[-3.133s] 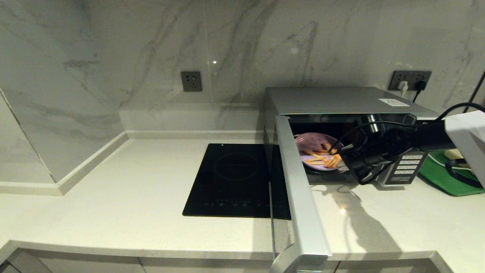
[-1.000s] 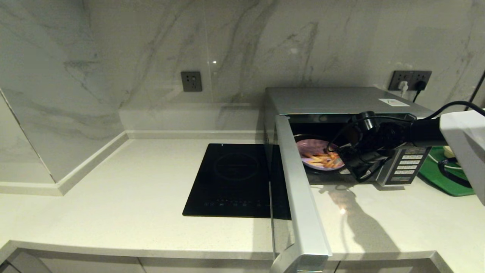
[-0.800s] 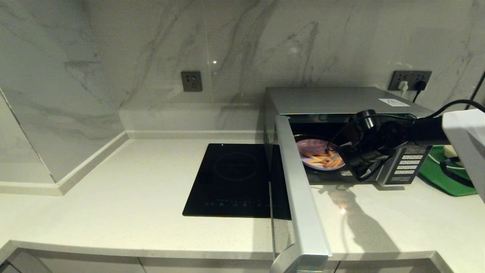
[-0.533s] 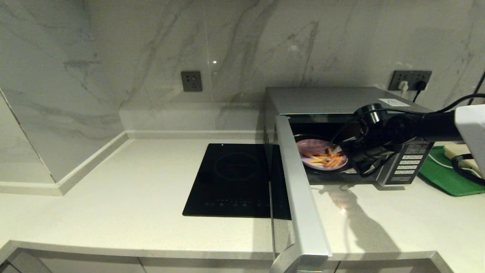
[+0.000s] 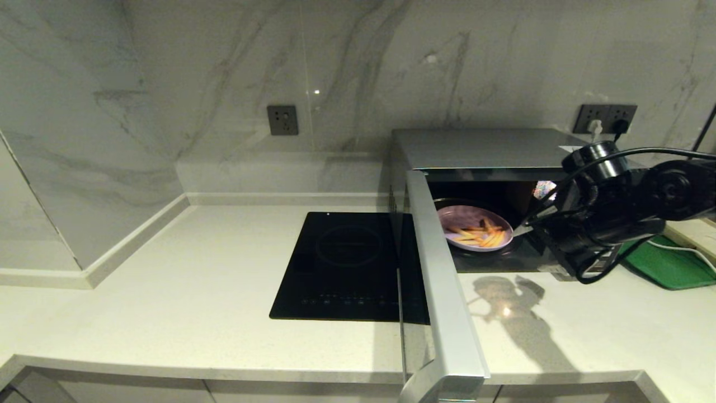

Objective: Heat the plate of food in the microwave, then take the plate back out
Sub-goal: Put the plate in the microwave oven, then close the microwave oven

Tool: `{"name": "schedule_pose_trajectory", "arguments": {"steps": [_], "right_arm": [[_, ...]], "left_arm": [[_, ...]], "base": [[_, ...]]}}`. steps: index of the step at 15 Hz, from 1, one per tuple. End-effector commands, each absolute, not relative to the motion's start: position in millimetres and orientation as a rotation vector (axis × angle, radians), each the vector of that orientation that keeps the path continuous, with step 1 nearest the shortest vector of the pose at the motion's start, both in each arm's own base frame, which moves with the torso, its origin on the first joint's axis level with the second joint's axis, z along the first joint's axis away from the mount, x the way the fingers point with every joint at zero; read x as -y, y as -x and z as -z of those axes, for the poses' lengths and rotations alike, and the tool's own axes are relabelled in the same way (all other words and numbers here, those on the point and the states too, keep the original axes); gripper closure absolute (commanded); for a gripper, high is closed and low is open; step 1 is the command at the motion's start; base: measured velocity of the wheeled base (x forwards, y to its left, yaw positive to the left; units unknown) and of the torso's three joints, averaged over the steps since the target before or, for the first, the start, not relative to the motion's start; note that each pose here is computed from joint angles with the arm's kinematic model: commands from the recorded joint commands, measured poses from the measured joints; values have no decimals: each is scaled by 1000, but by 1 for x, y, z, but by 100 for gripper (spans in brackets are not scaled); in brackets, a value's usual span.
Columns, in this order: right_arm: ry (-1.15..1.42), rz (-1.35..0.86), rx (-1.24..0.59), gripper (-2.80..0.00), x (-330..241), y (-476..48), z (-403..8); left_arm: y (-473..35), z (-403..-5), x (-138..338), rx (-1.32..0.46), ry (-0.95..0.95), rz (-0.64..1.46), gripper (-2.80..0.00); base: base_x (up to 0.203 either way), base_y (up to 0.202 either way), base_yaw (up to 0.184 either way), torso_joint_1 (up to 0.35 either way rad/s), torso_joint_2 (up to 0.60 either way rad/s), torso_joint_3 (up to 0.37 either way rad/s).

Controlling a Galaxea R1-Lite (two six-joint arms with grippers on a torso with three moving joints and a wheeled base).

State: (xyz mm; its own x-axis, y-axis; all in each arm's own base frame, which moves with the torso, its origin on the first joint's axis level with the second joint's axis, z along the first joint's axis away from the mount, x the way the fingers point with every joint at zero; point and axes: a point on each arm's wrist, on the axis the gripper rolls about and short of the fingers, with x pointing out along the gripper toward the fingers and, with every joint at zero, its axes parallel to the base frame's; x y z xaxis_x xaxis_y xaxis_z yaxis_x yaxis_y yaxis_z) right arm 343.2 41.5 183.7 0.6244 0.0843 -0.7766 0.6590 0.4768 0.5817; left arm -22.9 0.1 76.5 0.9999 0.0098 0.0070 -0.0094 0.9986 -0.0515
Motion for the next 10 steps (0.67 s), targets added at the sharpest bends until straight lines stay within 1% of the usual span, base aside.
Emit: {"name": "schedule_pose_trajectory", "arguments": {"steps": [1,4,7,9,10], "right_arm": [[-1036,354,-803,0,-36,-279,-214],[-991,309,-782,0,-28,-214,-221],[-889,276,-805,0,-21,-155,-228],[-782,242,-833,0,-17,-124,-246],[-733,205,-808,0,-16,-116,-267]], "left_arm": [[23,-77,0,8,53,-11,0],[23,-77,0,8,52,-11,0],[23,-77,0,8,52,-11,0],[23,-77,0,8,52,-11,0],[23,-77,0,8,53,-11,0]], "base": [[0,0,0,0,0,0],[0,0,0,0,0,0],[0,0,0,0,0,0],[0,0,0,0,0,0],[0,0,0,0,0,0]]}}
